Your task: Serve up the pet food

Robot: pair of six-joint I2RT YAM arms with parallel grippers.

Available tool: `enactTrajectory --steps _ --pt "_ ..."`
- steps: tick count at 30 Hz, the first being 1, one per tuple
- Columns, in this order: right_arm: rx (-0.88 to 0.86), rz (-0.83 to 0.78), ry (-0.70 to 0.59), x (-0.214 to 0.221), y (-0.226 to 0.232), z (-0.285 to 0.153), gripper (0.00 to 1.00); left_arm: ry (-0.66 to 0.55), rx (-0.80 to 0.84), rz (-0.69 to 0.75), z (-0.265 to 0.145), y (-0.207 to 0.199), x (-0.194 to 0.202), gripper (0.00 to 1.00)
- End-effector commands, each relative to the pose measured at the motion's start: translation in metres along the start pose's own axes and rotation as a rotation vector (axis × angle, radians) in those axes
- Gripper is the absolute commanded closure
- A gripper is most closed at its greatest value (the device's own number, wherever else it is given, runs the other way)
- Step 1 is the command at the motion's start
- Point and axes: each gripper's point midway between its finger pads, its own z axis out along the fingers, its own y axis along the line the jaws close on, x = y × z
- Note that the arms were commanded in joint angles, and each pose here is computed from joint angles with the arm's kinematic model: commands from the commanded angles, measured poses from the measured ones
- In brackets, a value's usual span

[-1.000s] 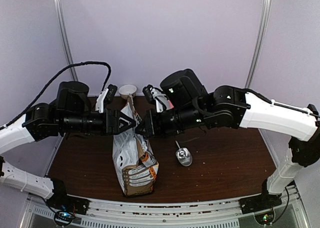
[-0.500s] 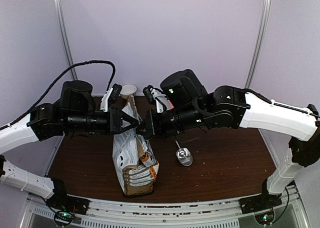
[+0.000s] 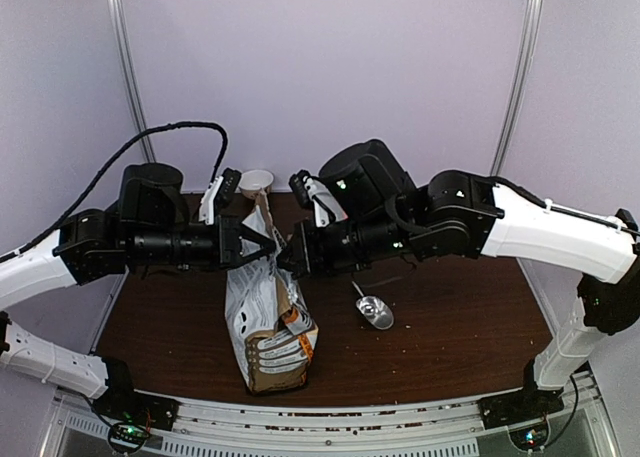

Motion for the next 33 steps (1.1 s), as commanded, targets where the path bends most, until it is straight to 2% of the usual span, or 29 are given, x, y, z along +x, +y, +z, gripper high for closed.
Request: enactTrajectory --steps 1,10,11,13,15,19,26,33 --pt "0.110 -0.014 -0.032 -0.007 -0.019 -0.010 1.00 -0.004 -0.067 0.002 -0.009 0.013 0.001 1.00" --pt "0.058 -0.014 -0.027 -0.007 -0.009 -0.007 1.00 -0.016 -0.047 0.012 -0.015 0.008 -0.002 1.00" --pt "0.032 -0.013 -0.025 -0.006 -0.004 -0.006 1.00 -0.024 -0.012 0.020 -0.015 0.000 -0.005 0.96" --pt "-0.030 -0.012 -0.009 -0.004 0.008 -0.003 1.00 -0.046 0.041 0.033 -0.017 -0.011 -0.011 0.78" --pt "-0.090 -0.013 0.004 -0.002 0.019 0.001 1.00 -0.060 0.053 0.033 -0.019 -0.015 -0.015 0.65" --pt "-0.190 0.009 0.019 0.001 0.036 0.007 1.00 -0.053 0.012 0.027 -0.021 -0.007 -0.013 0.55" --pt "-0.268 0.046 0.023 0.003 0.046 0.012 1.00 -0.031 -0.004 -0.028 -0.022 0.007 0.002 0.53" --pt "-0.258 0.055 0.013 0.003 0.044 0.012 1.00 -0.002 -0.026 -0.067 -0.023 0.019 0.016 0.58"
